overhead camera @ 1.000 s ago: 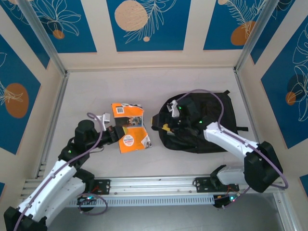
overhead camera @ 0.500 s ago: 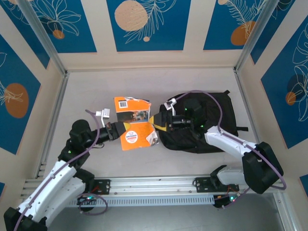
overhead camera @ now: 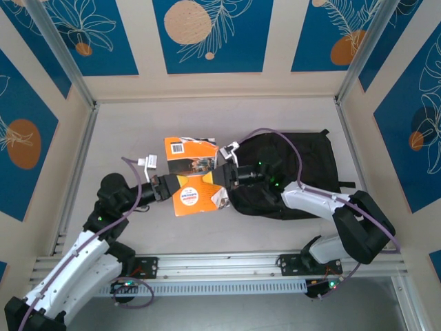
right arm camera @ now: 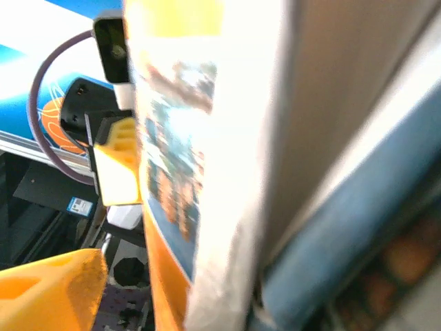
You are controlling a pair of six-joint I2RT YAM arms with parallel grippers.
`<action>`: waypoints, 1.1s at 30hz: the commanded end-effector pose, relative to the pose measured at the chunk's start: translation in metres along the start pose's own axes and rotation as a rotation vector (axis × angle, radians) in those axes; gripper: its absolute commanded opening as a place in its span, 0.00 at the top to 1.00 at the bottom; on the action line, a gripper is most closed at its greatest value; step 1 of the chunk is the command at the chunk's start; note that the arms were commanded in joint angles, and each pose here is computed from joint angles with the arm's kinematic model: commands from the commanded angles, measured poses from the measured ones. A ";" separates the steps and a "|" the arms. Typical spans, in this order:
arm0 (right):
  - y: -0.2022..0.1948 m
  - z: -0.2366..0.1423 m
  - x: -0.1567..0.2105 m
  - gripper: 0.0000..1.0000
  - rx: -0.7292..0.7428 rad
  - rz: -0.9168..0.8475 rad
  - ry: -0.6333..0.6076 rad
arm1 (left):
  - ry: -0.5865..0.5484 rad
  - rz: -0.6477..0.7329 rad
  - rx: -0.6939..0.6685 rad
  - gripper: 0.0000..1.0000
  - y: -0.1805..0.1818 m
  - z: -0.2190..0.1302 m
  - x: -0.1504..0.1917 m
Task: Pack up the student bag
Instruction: Pass the book.
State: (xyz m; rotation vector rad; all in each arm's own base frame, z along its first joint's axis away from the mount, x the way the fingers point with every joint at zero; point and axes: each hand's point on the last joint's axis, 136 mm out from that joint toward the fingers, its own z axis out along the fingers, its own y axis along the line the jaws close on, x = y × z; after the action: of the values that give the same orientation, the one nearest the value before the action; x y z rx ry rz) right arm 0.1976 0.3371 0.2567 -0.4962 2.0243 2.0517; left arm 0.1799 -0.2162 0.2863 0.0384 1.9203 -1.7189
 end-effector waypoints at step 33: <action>0.007 -0.058 -0.031 1.00 0.206 -0.008 -0.373 | 0.016 0.005 -0.132 0.42 0.049 0.008 0.015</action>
State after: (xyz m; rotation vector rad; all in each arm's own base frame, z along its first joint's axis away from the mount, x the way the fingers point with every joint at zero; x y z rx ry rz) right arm 0.2079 0.2956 0.2619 -0.3121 2.0580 1.8203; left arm 0.1842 -0.2244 0.2419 0.0631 2.0248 -1.6378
